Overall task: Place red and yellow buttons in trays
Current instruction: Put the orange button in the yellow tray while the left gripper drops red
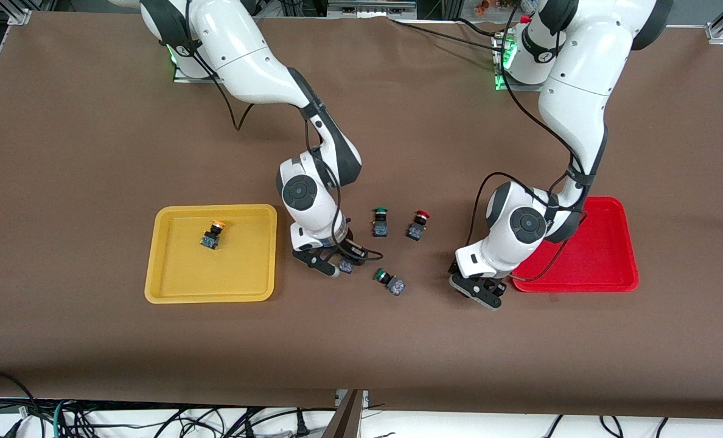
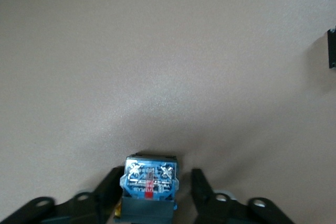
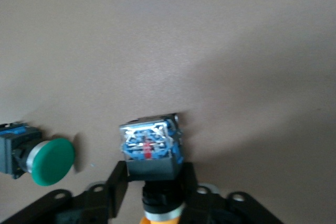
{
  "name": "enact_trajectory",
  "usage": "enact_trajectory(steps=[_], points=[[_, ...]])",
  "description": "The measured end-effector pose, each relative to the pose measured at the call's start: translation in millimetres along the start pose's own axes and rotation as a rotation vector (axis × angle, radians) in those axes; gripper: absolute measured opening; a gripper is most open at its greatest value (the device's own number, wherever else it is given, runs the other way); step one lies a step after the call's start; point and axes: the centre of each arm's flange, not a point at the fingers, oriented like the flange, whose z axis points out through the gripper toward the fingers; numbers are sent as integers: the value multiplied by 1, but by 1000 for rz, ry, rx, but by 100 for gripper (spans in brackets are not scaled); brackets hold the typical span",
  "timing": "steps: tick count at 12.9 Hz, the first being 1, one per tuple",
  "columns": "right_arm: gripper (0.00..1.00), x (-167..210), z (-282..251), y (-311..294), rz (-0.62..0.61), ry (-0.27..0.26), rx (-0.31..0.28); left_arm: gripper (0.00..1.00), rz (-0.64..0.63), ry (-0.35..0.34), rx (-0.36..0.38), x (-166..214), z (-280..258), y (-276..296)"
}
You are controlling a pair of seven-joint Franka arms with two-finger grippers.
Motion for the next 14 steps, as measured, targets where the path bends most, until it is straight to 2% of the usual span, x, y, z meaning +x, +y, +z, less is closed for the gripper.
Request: enact_trajectory(steps=[1,3,6,8,11,14], points=[[42,8,-6,2,4,-7,-24,44,4,4,-1,2,-3,2],[42,31,-30,7,4,-32,-63,41,12,-7,-8,5,-9,9],[42,81,-91,30,-59,-105,-117,41,6,-129,-34,4,-43,3],[42,118,-121,69,-110,-146,-171,41,-30,-214,-39,-6,-75,-25],[42,140,-119,139,-142,-186,-220,41,-33,-302,-71,-41,-87,-89],[42,129,-90,194,-117,-165,-235,41,-19,-339,-99,-75,-71,-130]])
